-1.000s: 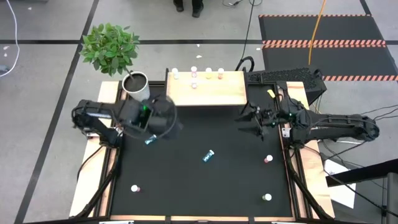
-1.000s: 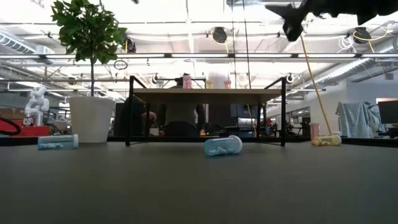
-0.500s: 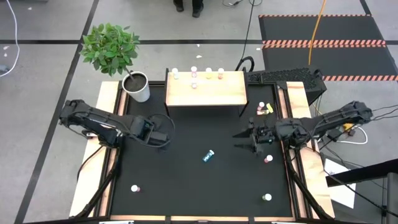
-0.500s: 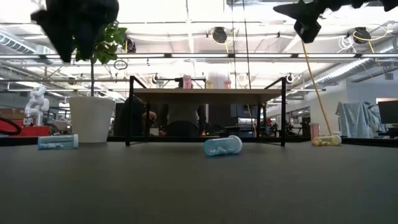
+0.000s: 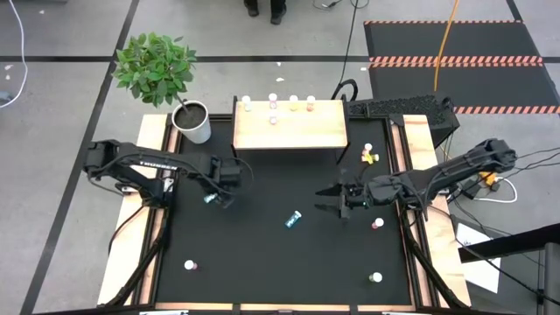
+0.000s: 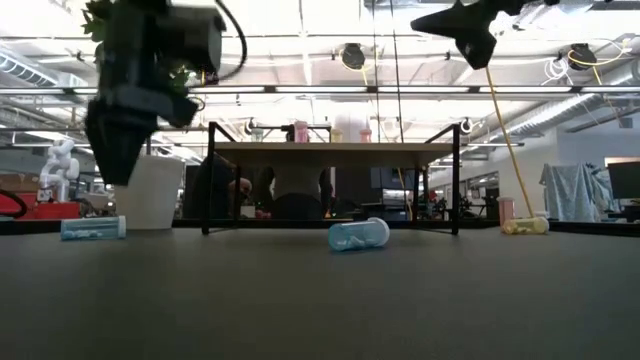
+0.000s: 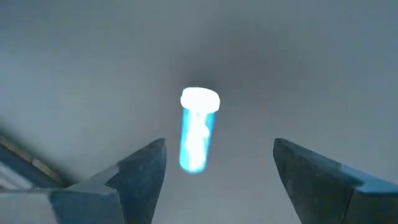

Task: Pick and place medicine bottles onto shelf by color
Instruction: Put the left blue pill bottle on the shelf aligned with the other blue pill bottle

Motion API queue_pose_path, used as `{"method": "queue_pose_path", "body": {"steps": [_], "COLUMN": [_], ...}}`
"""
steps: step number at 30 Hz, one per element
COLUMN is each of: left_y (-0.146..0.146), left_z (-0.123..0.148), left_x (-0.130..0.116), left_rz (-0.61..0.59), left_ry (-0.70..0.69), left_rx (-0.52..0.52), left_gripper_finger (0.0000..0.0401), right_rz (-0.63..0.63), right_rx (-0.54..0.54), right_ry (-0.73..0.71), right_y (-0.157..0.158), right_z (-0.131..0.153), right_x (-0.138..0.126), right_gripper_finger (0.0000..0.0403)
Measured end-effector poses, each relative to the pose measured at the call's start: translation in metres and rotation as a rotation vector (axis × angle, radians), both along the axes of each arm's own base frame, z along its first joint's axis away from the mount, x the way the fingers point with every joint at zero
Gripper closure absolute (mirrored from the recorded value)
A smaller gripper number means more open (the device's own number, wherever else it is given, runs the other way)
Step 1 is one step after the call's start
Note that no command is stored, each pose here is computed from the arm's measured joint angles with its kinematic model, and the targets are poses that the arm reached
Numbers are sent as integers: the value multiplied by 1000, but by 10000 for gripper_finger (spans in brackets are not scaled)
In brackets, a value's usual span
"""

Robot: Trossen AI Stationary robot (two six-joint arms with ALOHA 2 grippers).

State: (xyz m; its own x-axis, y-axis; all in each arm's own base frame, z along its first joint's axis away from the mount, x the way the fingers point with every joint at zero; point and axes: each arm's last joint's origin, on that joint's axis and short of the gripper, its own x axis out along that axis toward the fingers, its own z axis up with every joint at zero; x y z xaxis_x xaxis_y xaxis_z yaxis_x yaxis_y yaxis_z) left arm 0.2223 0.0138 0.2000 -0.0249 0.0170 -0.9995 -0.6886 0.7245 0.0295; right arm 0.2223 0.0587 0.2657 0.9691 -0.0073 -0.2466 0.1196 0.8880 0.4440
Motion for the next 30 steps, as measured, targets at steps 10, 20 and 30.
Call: {"method": "queue_pose_path", "body": {"steps": [10, 20, 30], "left_y": [27, 34, 34], "left_z": [-41, -58, -58], "left_x": [-15, -27, -22], "left_rz": [-50, -34, 45], "left_ry": [-41, -40, -96], "left_rx": [-19, -35, -58], "left_gripper_finger": [105, 159, 275], "right_rz": [-113, -216, -242], "right_rx": [38, 74, 138], "right_ry": [-46, -72, -68], "right_y": [-12, -35, -56], "right_z": [0, 2, 2], "right_x": [11, 14, 16], "right_gripper_finger": [188, 188, 188]}}
